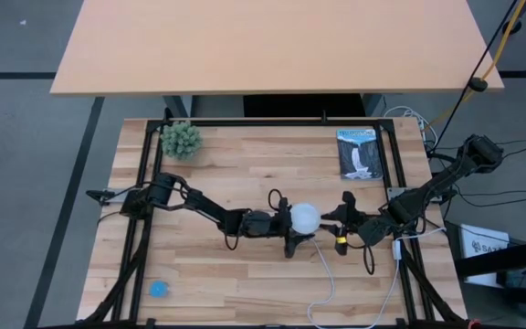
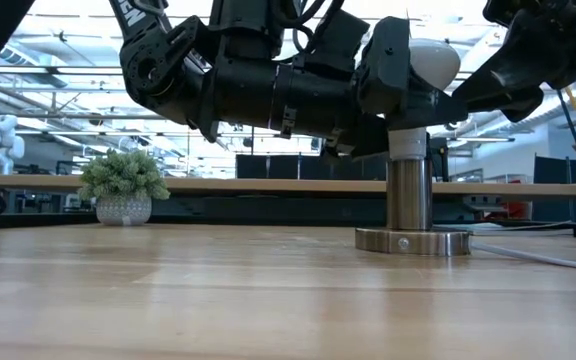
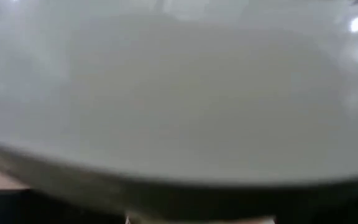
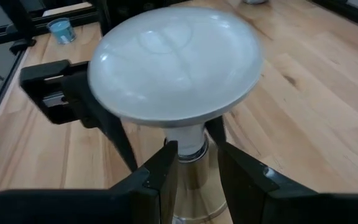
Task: Screw lightbulb
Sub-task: Insert the lightbulb into the lamp
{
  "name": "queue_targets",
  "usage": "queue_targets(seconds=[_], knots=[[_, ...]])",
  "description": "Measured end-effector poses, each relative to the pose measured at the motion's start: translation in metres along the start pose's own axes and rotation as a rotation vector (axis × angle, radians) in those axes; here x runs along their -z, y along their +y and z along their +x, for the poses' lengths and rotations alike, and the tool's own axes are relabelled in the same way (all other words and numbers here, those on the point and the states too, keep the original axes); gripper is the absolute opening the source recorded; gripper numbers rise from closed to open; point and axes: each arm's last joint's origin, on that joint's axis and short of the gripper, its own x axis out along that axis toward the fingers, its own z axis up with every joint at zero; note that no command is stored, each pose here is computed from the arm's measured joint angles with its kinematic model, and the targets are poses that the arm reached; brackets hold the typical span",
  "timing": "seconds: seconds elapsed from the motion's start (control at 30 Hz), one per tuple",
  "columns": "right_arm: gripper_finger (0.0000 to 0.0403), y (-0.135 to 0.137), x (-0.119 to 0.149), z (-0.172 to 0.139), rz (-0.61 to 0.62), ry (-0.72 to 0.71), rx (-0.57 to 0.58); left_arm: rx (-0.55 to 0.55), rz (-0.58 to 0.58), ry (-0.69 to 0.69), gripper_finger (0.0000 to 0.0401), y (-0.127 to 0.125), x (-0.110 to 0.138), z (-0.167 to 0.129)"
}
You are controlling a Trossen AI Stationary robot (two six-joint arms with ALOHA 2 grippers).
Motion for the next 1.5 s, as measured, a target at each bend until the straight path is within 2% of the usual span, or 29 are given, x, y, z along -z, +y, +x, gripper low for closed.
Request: queue_targets(seconds=[0.23, 0.33, 0.53, 0.9, 1.13, 1.5], knots=[[0.0106, 0.0, 0.0, 0.0, 0.0, 0.003, -0.004, -0.007, 0.024, 0.075, 0.0298, 0.0, -0.008, -0.003], [0.0106, 0.0, 0.0, 0.0, 0.0, 0.003, -0.004, -0.005, 0.038, 0.067, 0.0298, -0.001, -0.014, -0.004], [0.0106, 0.0, 0.0, 0.0, 0.0, 0.003, -0.004, -0.013, 0.027, 0.135, 0.0298, 0.0, -0.007, -0.005], [0.0106, 0.0, 0.002, 0.0, 0.032, 0.028, -0.016, -0.002, 0.002, 0.129, 0.0298, -0.005, -0.007, -0.006], [0.0097, 0.0, 0.011, -0.005, 0.038, 0.057, 0.031, -0.004, 0.005, 0.138, 0.0297, -0.005, -0.006, -0.006], [0.0077, 0.007, 0.019, 0.001, 0.012, 0.042, 0.06, -0.006, 0.03, 0.137, 0.0263, -0.003, -0.006, -0.006]])
